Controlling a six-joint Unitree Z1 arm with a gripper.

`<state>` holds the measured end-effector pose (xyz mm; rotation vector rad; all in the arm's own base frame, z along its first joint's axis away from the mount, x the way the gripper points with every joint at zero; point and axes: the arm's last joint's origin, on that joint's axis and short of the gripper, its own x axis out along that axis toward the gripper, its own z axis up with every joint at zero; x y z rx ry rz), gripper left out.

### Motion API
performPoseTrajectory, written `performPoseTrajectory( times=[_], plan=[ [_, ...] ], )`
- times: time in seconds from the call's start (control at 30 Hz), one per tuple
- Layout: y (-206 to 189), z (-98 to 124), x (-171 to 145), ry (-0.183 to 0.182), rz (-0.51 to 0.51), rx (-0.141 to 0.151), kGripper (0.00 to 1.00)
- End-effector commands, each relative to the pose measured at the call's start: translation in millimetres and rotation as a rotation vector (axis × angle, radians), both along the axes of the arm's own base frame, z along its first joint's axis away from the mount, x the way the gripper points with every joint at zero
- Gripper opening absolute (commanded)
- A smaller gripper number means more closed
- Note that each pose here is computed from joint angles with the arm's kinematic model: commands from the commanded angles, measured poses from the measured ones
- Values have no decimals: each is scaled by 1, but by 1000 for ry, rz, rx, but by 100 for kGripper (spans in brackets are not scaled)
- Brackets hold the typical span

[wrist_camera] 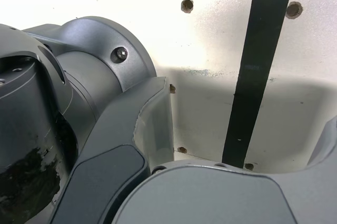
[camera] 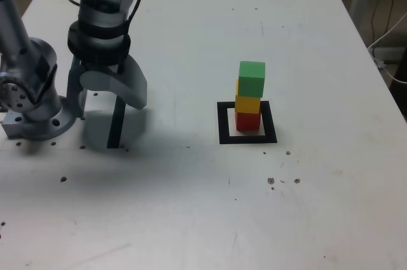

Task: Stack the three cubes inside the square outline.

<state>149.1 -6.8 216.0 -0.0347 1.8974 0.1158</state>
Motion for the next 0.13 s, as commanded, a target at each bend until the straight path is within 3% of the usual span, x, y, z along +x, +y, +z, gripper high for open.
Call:
performPoseTrajectory(
  times=[0.0,0.1],
  plan=[
    [0,-1,1,5,1,-2,100],
    [0,-2,1,4,1,-4,100]
  ],
)
